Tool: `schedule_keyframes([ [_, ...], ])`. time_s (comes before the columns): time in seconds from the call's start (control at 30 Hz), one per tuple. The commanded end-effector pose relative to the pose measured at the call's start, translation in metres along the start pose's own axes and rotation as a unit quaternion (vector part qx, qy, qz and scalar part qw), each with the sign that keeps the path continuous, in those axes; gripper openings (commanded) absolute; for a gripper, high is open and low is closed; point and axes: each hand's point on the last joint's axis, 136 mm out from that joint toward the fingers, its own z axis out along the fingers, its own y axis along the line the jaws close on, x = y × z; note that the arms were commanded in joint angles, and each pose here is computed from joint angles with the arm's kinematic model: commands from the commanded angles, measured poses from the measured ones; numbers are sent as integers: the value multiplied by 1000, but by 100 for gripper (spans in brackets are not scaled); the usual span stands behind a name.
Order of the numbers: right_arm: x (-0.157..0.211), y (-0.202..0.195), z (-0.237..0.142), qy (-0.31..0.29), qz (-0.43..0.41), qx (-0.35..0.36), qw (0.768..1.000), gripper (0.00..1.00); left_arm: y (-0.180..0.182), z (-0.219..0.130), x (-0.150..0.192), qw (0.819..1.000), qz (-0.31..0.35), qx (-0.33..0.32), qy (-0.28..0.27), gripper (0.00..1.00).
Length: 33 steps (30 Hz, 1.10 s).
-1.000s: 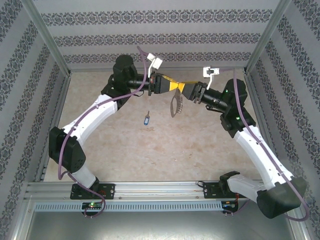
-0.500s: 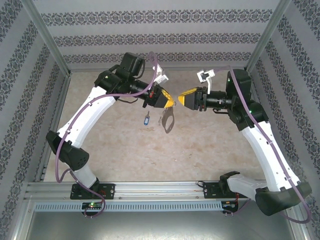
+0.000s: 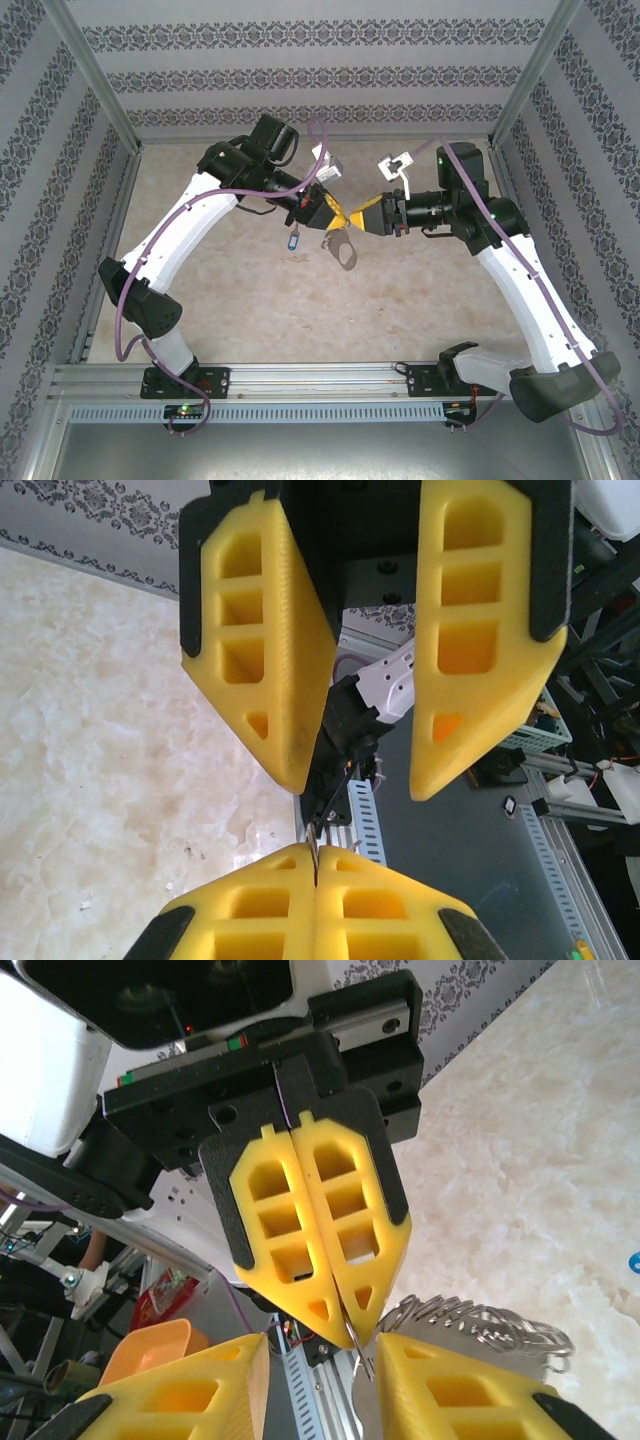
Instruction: Put the keys on the keyring
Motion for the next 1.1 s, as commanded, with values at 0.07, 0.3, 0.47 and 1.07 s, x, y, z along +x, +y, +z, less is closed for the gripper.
schedule_keyframes([
  [0.07,4,9,3,17,-13,-12,1000,35,-22,-2,-3,999,21,25,-5,0],
  [0.3,8,8,11,30,-10,-14,999,32,-24,-2,-6,999,22,32,-11,0],
  [0.47,9,6,13,32,-12,-12,999,24,-26,-3,-8,999,22,37,-15,0],
  [1.07,-32,6,-6,-77,-53,-6,996,0,-21,-16,-21,993,1,58,-101,28],
])
